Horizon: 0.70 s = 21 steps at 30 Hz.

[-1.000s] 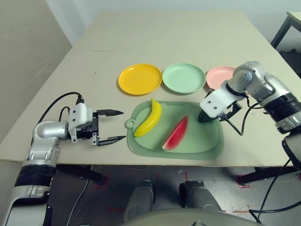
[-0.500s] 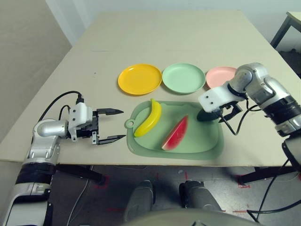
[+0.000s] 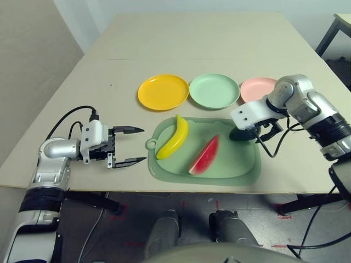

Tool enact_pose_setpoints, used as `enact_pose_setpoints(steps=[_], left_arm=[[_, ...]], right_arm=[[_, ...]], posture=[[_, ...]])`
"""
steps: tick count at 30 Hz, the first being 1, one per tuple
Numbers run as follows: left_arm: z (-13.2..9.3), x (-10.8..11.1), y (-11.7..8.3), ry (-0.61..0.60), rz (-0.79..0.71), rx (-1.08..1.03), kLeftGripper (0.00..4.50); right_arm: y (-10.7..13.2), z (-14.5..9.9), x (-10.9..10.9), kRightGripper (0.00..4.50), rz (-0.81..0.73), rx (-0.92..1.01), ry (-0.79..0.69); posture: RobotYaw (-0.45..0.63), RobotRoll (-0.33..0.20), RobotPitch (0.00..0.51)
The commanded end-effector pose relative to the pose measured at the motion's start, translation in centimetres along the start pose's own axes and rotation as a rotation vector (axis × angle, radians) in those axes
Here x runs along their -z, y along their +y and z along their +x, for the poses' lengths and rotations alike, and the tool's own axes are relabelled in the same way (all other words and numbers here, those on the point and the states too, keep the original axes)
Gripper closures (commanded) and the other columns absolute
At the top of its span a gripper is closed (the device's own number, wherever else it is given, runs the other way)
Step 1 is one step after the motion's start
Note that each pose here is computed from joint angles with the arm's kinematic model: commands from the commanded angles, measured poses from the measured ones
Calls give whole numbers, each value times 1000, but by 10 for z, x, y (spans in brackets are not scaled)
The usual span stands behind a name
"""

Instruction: Place the fruits into color-matched plates.

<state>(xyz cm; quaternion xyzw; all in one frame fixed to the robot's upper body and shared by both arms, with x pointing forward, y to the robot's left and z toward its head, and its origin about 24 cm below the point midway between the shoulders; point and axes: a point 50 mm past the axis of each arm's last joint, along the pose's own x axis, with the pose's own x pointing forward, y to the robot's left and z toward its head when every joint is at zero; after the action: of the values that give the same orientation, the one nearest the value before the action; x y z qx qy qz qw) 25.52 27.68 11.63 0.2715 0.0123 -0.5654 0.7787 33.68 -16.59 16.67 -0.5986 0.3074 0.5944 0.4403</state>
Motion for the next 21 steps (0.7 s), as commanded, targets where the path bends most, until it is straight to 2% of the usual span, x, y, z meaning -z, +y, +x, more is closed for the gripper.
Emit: enact_pose_setpoints(steps=[1,3,4,13,21], left_arm=[[-1,2,-2,26,2,14,0],[-2,2,-2,28,0,11,0],[-2,2,-2,28,-1,10,0],[1,4,-1,23,-6,11,0],[5,4,1,-19,-47,-29,0]], right_arm=[[2,4,2,774,18,-17,-4],[2,4,0,1452,23,-15,-22],[2,4,-1,1582,25,-14,-27],[0,0,-1,1581,32,-2,-34],[-36,-43,-20,1581,36,132,-109]], posture=[[51,0,84],[50,0,84],[49,0,85],[36,0,86],[33,0,82]])
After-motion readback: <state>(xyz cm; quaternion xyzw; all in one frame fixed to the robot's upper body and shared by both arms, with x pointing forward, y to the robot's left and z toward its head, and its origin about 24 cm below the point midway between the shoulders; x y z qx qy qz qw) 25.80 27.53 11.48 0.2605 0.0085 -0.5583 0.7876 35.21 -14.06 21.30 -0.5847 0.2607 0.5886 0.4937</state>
